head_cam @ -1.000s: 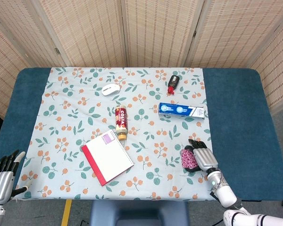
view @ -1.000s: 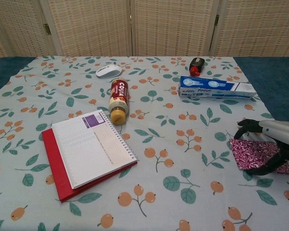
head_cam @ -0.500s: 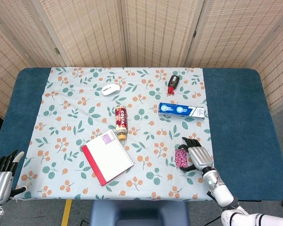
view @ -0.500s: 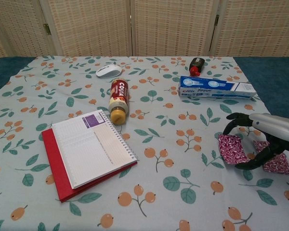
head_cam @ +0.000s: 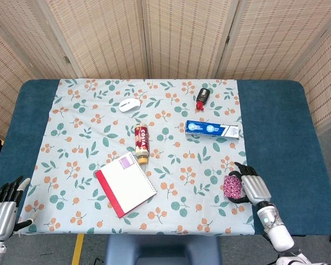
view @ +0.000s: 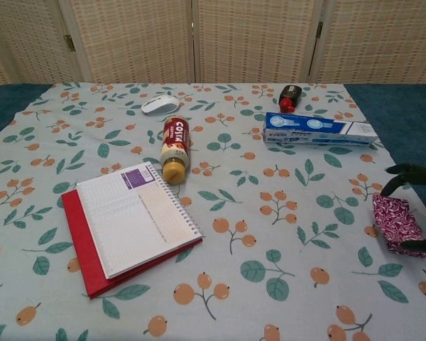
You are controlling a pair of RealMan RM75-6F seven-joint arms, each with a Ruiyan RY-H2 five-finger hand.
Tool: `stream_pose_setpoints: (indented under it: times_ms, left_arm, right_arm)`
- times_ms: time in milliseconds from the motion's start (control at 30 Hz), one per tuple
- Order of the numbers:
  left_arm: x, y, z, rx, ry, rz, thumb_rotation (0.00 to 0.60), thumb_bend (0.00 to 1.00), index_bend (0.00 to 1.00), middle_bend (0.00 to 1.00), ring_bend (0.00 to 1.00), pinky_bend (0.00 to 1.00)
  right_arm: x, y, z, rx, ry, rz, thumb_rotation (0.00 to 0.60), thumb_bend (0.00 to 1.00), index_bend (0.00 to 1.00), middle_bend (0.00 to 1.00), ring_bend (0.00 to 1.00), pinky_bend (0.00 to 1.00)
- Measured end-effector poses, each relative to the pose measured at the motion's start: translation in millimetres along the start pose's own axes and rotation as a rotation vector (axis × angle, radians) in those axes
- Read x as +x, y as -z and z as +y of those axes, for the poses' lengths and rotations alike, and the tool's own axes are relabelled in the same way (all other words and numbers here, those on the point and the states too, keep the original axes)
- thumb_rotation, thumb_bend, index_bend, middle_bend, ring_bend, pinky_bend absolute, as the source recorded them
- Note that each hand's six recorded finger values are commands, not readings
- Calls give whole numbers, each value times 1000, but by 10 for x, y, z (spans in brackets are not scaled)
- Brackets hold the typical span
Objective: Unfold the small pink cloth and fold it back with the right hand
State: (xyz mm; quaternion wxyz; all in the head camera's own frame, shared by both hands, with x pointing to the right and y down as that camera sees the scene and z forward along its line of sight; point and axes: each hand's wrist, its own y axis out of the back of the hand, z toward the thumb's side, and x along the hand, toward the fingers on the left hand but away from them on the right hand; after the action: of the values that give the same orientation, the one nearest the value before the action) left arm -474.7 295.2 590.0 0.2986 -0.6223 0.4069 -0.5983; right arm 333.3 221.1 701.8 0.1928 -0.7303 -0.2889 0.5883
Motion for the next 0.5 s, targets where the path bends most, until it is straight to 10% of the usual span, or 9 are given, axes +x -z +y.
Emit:
stream_pose_setpoints:
  times_ms: [500]
  left_arm:
    - [-10, 1, -7, 2, 6, 4, 600, 289, 111, 57, 98, 0]
  right_arm:
    - [-62, 148, -71, -8, -27, -23, 522, 207, 265, 60, 0, 0]
